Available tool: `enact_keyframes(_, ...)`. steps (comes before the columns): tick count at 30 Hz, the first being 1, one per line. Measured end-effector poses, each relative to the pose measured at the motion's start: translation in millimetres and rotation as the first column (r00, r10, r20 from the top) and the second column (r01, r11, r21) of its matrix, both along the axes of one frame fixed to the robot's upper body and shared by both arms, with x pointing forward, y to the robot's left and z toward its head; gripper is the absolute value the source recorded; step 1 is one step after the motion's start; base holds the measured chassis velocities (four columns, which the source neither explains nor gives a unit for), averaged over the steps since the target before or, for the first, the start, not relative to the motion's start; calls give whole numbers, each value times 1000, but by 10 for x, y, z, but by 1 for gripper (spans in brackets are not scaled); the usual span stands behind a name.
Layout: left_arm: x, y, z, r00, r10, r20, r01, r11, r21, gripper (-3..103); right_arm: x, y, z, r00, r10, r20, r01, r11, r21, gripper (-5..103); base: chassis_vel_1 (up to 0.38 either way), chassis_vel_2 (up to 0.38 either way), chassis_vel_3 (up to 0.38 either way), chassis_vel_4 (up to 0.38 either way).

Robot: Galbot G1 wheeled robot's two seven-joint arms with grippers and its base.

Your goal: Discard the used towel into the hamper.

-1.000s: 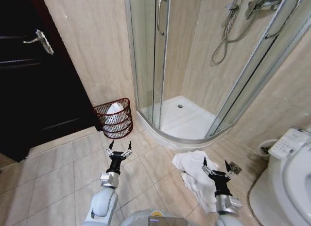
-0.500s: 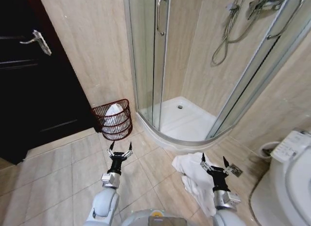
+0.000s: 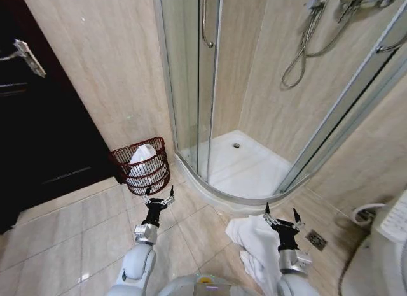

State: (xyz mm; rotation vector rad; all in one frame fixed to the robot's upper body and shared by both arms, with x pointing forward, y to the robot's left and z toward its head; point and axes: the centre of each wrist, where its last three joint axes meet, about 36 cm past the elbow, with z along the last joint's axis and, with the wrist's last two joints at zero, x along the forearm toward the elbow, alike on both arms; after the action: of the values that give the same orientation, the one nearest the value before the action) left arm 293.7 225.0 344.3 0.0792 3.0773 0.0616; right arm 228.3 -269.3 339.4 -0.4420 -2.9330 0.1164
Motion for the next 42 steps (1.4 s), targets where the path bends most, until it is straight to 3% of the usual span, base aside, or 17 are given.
enact_keyframes(6,24,2,-102,999,-25,-26,25,1000,-3,100,-28,-370,-410,985,-35,-167,36,999,6,100,25,-51,-51,25)
enact_keyframes(12,57,96,-236,997,-50,-51,51,998,31,100,-93,-665,-632,975,-15,-221,18,1000,14,100,0,0,0,0)
enact_keyframes(16,35,120,-175,998,-42,-46,43,999,23,100,-150,-820,-602,942,61,-330,-32,995,91,100,0,0,0,0)
enact_keyframes(18,7,126,-147,998,-44,-54,45,999,22,100,-195,-1014,-571,893,178,-414,-130,981,141,100,0,0,0,0)
enact_keyframes(20,-16,116,-146,997,-42,-62,43,999,21,100,-176,-1280,-595,815,298,-497,-224,953,203,100,0,0,0,0)
enact_keyframes(21,-16,116,-146,997,-42,-62,43,999,21,100,-176,-1280,-595,815,298,-497,-224,953,203,100,0,0,0,0)
enact_keyframes(22,-22,97,-140,997,-38,-62,39,999,16,100,-131,-1398,-634,775,337,-535,-255,941,224,100,0,0,0,0)
enact_keyframes(24,-31,63,-129,998,-28,-60,28,1000,7,100,-41,-1530,-746,730,356,-584,-288,934,210,100,0,0,0,0)
enact_keyframes(28,-47,44,-143,998,-19,-65,19,1000,7,100,71,-1604,-912,699,363,-616,-323,929,182,100,0,0,0,0)
enact_keyframes(32,-58,142,-214,997,-1,-81,3,1000,27,100,214,-1599,-1089,619,410,-670,-393,900,187,100,0,0,0,0)
enact_keyframes(33,-58,142,-214,997,-1,-81,3,1000,27,100,214,-1599,-1089,619,410,-670,-393,900,187,100,0,0,0,0)
enact_keyframes(36,-58,263,-183,997,11,-76,-7,999,48,100,277,-1531,-1266,561,424,-711,-415,887,201,100,0,0,0,0)
enact_keyframes(42,-56,299,-111,997,32,-68,-28,998,60,100,336,-1475,-1384,523,433,-735,-428,878,212,100,0,0,0,0)
